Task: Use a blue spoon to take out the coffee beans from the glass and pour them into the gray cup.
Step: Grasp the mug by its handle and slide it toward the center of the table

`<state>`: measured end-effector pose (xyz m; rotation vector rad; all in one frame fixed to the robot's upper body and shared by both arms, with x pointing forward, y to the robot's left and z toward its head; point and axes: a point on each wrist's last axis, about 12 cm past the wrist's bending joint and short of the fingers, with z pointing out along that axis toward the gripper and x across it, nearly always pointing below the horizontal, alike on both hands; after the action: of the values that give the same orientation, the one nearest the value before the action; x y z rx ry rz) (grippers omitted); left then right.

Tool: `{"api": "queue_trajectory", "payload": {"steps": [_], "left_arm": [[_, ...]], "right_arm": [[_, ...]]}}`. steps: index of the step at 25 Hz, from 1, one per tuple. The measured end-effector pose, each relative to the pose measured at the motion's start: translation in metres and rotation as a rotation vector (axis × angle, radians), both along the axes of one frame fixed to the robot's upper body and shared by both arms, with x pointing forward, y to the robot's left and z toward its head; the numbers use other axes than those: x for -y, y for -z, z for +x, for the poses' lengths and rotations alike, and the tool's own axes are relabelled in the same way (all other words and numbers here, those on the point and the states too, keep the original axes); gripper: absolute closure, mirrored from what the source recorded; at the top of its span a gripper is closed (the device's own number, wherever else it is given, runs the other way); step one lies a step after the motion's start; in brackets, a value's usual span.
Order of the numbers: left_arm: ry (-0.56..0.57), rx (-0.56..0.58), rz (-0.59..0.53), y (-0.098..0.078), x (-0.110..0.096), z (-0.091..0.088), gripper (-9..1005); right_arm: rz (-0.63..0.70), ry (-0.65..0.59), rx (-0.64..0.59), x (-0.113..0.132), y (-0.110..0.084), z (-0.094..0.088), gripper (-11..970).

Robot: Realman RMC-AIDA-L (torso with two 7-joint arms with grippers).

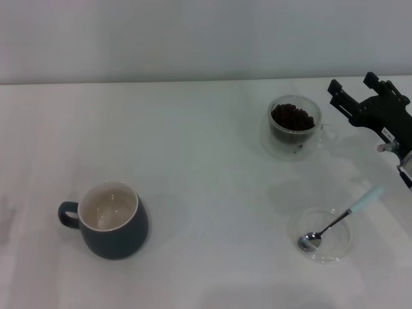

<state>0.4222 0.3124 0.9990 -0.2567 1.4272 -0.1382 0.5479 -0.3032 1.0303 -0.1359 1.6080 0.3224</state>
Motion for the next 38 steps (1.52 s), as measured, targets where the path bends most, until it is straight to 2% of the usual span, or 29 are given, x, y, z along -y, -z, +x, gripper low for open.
{"api": "queue_trajectory", "payload": {"steps": [12,16,22,27,31,38], "left_arm": [[0.051,-0.014,0.020,0.003,0.004,-0.012,135],[0.061,-0.028,0.038,0.006,0.001,-0.022,135],[0.215,-0.073,0.184,0.011,-0.009,-0.046,135],[0.336,-0.131,0.296,0.016,-0.014,-0.055,136],[0.390,-0.154,0.374,0.020,-0.011,-0.049,141],[0.435,-0.189,0.402,0.023,-0.003,-0.028,145]], "right_arm": [[0.052,0.025,-0.014,0.007,0.004,-0.010,100],[0.054,0.028,-0.014,0.009,0.005,-0.013,101],[0.056,0.034,-0.016,0.010,0.006,-0.014,101],[0.052,0.032,-0.015,0.009,0.006,-0.013,102],[0.046,0.026,-0.016,0.008,0.006,-0.012,102],[0.046,0.025,-0.017,0.007,0.006,-0.012,103]]}}
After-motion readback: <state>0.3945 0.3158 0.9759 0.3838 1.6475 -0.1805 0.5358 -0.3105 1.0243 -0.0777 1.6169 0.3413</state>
